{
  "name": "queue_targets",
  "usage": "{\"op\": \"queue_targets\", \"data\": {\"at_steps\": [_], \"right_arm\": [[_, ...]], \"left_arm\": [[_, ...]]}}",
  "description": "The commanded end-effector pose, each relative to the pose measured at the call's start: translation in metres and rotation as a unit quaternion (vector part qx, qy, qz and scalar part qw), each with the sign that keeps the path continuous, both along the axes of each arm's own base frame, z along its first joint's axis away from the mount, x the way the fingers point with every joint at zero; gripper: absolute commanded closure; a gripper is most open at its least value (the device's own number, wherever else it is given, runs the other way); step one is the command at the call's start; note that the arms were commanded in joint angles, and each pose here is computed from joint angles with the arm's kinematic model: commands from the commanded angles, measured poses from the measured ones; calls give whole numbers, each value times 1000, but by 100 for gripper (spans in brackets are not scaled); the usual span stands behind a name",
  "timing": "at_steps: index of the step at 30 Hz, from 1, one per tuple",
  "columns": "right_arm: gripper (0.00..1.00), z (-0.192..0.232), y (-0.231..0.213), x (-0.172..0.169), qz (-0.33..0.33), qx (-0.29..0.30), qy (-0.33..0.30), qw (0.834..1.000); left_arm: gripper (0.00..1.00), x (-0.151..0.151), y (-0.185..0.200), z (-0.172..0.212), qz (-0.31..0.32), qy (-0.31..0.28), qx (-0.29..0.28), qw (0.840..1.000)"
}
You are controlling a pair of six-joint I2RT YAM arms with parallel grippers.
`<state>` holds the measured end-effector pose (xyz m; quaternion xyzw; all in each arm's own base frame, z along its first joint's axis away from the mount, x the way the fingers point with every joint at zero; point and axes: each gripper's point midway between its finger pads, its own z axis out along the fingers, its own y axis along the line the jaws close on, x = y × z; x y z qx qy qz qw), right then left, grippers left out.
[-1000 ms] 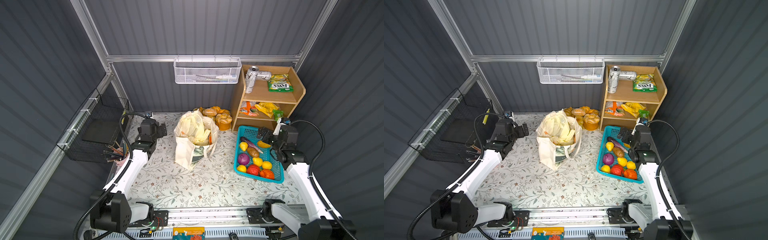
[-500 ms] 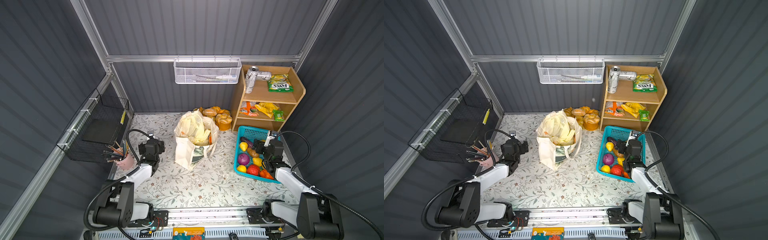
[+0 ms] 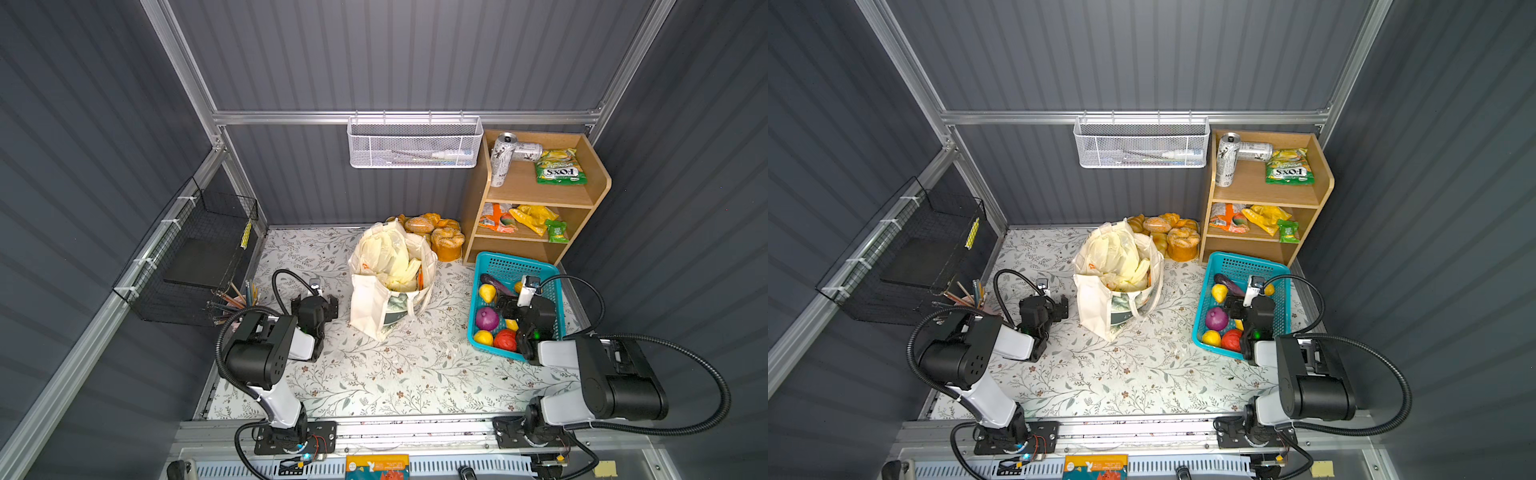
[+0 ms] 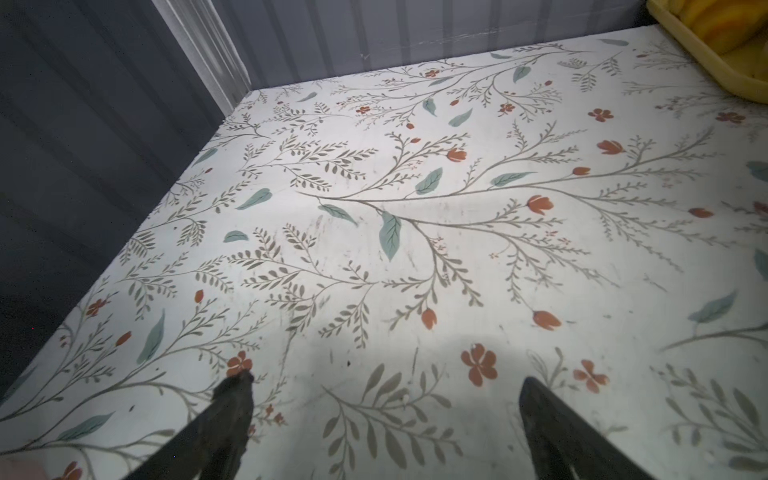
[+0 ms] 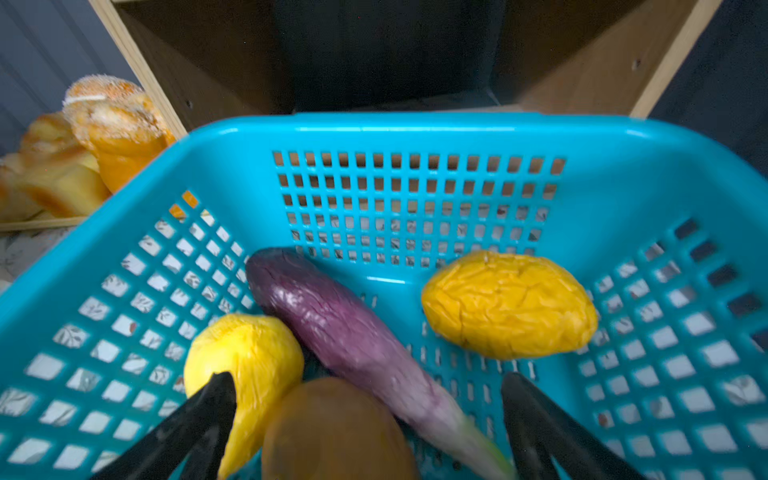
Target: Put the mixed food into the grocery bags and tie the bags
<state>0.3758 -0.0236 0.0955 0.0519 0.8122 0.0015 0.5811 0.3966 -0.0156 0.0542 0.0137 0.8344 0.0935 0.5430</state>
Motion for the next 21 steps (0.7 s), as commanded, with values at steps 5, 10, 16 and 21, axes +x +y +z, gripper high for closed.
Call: {"op": "queue_targets", "data": {"at_steps": [5, 10, 16, 21], "right_arm": [[1, 23, 2, 10, 18, 0, -35, 999], [1, 24, 4, 11, 23, -2, -41, 999], [1, 21, 4, 14, 28, 6, -31, 999], [1, 23, 4, 12, 29, 6, -37, 999]], "left_arm": [[0, 23, 7, 9, -23, 0, -50, 998], [0, 24, 7, 9, -23, 0, -52, 998], [0, 24, 7, 9, -24, 1, -52, 998], [0, 24, 7, 9, -23, 0, -52, 998]]}}
